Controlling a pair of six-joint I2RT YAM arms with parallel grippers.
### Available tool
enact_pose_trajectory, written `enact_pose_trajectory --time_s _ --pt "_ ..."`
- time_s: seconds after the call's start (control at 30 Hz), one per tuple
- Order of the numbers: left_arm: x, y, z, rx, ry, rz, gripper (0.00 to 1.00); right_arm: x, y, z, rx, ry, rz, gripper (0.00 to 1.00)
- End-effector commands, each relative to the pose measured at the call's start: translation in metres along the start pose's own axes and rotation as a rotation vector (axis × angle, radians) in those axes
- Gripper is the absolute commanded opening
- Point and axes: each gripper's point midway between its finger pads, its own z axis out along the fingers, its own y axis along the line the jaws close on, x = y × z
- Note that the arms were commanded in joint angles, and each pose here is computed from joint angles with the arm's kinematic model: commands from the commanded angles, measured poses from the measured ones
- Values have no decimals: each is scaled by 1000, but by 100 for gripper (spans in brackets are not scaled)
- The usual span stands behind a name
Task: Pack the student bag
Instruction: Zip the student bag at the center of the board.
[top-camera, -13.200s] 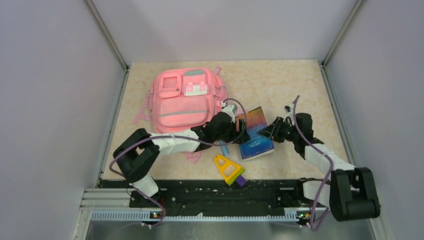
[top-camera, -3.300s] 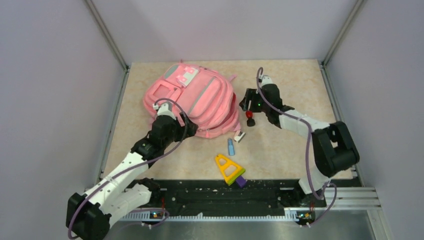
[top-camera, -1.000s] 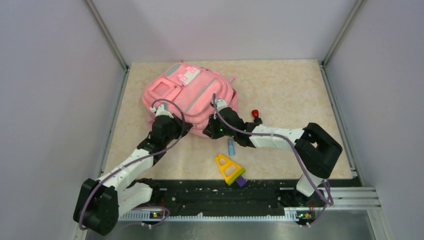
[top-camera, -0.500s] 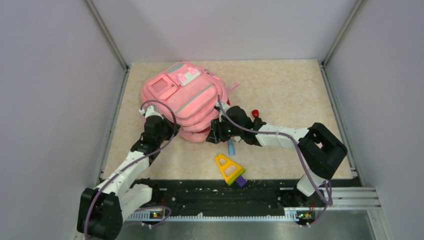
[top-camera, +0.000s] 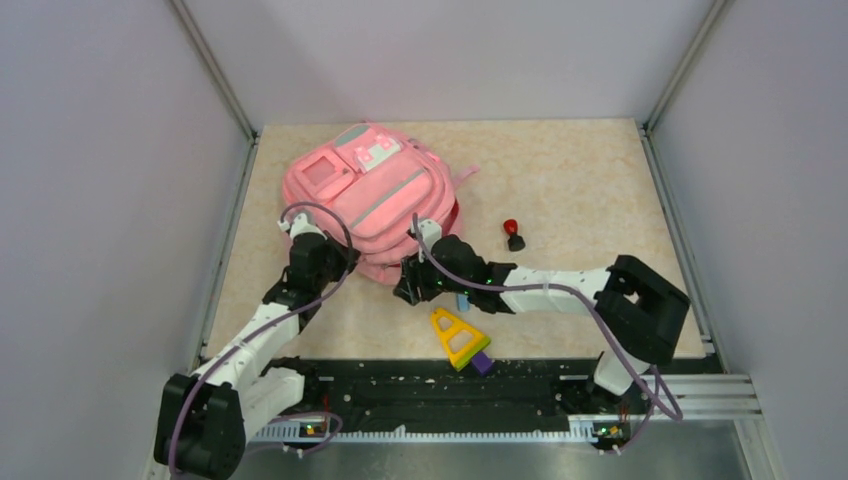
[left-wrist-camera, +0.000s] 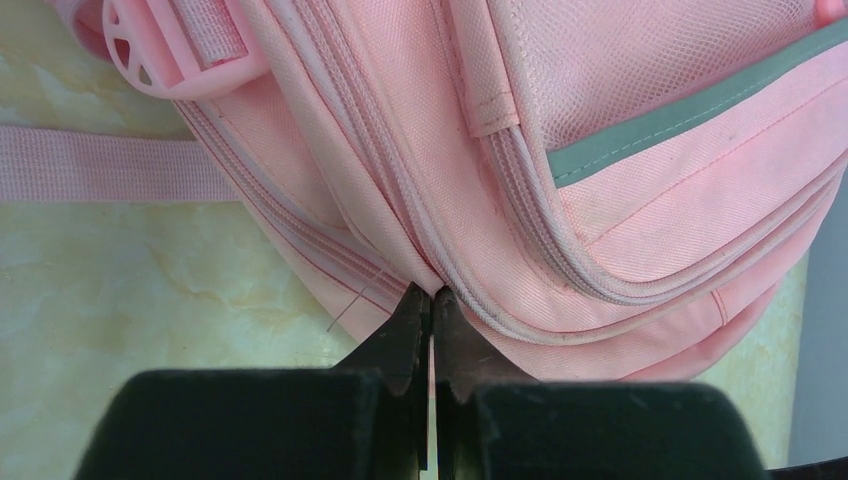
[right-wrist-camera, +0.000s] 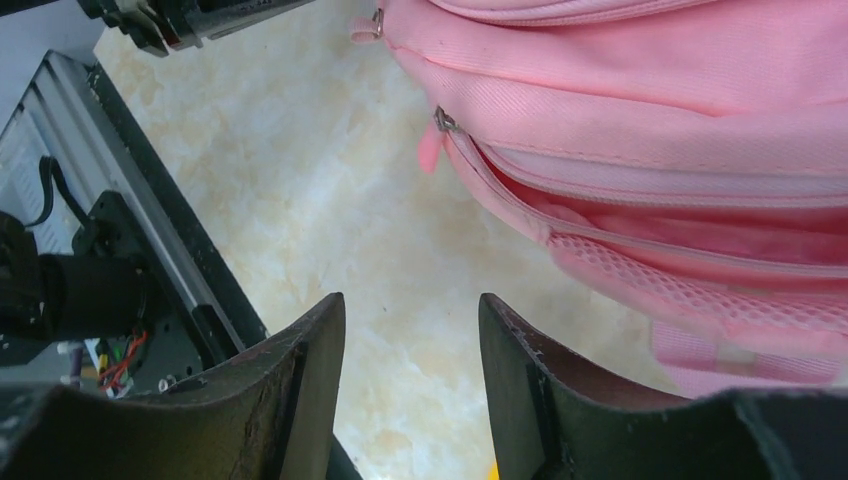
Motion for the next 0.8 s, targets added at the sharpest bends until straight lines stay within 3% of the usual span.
enact_pose_trajectory --time_s 0.0,0.53,0.77 --pt "-28 -22 -4 81 -107 -27 0 -39 23 24 30 -174 52 50" --pt "-23 -28 -10 117 -86 -41 0 -33 -21 82 304 -163 33 43" --pt "-23 -27 -12 116 -88 -41 0 -42 -32 89 367 -196 -2 23"
